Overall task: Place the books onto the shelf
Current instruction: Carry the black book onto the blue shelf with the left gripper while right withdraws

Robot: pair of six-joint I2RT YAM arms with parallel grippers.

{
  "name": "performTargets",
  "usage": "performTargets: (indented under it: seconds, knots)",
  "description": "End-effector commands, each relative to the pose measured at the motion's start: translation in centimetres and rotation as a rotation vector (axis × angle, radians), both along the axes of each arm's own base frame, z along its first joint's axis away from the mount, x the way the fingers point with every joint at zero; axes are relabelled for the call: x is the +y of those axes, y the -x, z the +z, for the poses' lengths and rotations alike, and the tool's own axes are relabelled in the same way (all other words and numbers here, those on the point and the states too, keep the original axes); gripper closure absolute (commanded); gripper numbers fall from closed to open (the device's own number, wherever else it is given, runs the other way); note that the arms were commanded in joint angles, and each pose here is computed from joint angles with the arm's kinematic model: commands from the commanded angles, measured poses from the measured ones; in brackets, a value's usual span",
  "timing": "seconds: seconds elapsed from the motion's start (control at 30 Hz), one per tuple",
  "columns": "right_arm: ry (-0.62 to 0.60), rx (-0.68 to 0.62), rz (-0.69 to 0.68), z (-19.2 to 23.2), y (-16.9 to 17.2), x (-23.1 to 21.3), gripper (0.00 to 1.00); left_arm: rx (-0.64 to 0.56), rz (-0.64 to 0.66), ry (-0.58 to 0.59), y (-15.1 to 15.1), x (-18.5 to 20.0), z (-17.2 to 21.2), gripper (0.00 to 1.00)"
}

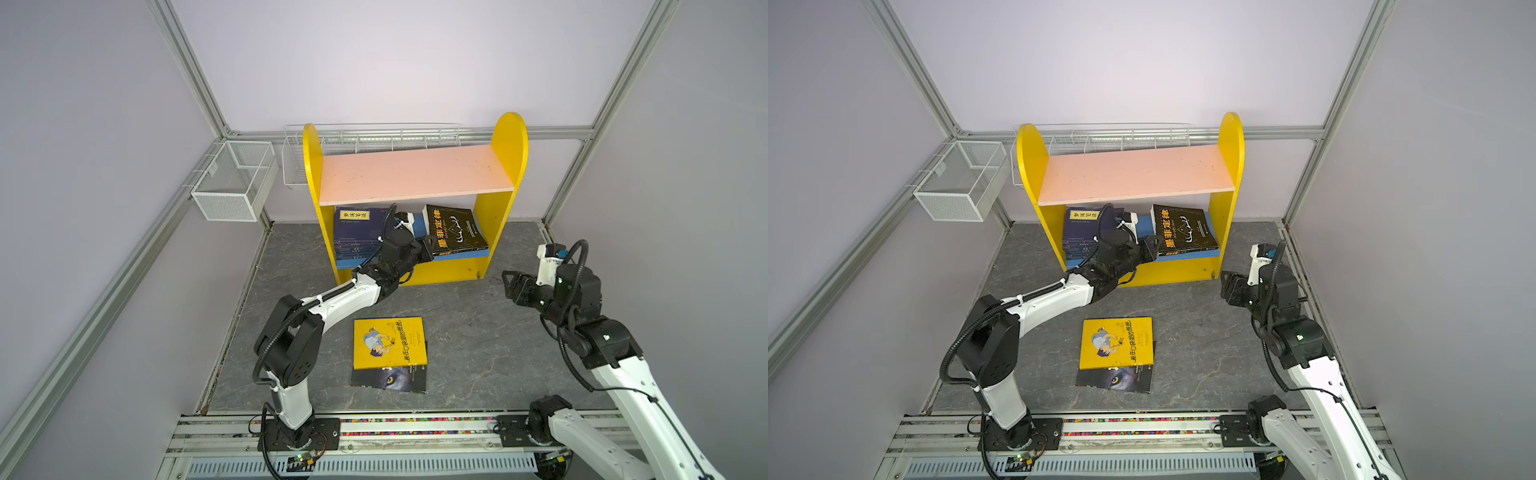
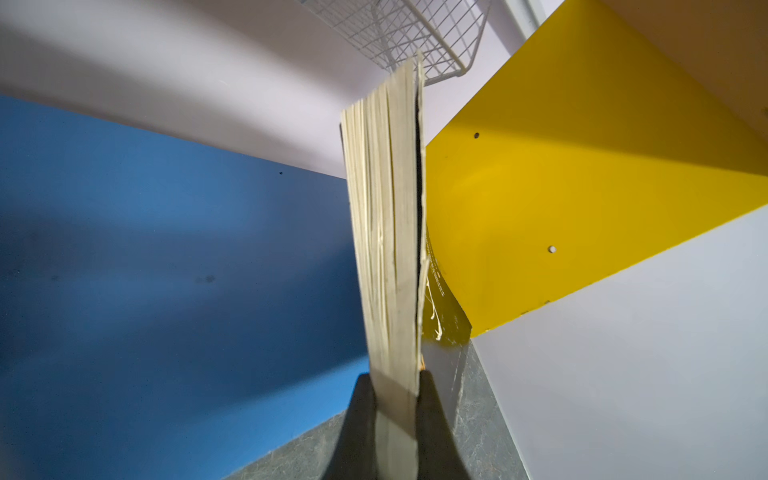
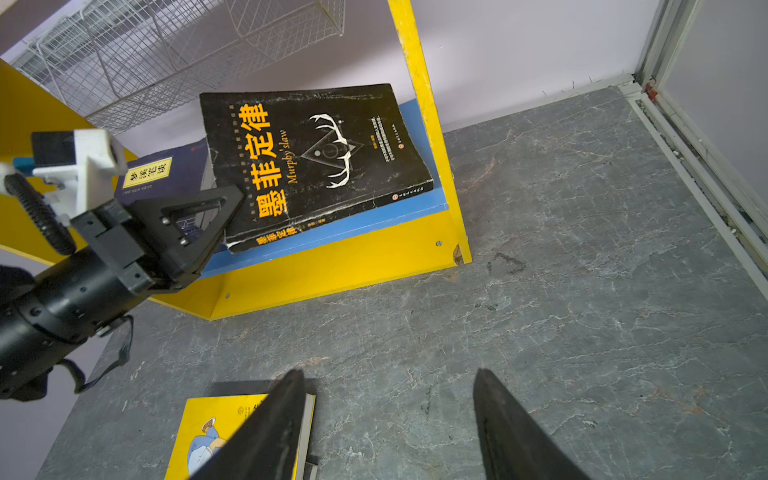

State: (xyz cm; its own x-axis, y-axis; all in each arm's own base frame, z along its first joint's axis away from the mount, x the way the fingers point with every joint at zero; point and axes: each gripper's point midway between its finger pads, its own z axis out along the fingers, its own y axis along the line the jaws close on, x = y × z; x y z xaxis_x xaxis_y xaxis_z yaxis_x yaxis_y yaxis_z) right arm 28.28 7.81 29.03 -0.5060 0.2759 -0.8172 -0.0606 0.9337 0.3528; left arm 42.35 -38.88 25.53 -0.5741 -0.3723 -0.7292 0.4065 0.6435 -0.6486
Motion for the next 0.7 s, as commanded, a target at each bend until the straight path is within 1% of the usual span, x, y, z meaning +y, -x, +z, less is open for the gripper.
performTargets:
  seconds: [0.0, 0.1, 0.23, 0.33, 0.43, 0.53, 0.63, 0.67]
  knots:
    - [0.010, 0.007, 0.019, -0.7, 0.1, 0.1, 0.32, -0.065, -0.017, 0.007, -0.8, -1.0, 2.7, 1.00]
    - [0.005, 0.015, 0.018, -1.0, 0.1, 0.2, 0.32, -0.056, -0.034, -0.038, -1.3, -1.6, 2.0, 1.00]
    - [0.000, 0.020, 0.024, -1.2, 0.0, 0.3, 0.32, -0.016, -0.080, -0.057, -1.5, -2.4, 0.9, 1.00]
    - [0.003, 0.025, 0.016, -1.3, 0.1, 0.1, 0.32, 0.013, -0.100, -0.068, -1.6, -2.3, 0.5, 1.00]
    - [-0.003, 0.029, 0.015, -1.5, 0.1, 0.2, 0.32, 0.054, -0.124, -0.051, -1.9, -1.9, -0.1, 1.00]
    - [-0.018, 0.034, 0.024, -1.7, 0.0, 0.5, 0.32, 0.082, -0.140, -0.088, -2.2, -2.0, -0.9, 1.00]
    - [-0.033, 0.042, 0.034, -1.8, 0.0, 0.8, 0.32, 0.088, -0.130, -0.101, -2.4, -2.0, -0.9, 0.55]
    - [-0.036, 0.042, 0.039, -1.8, 0.0, 0.9, 0.32, 0.081, -0.121, -0.100, -2.5, -2.0, -0.7, 0.43]
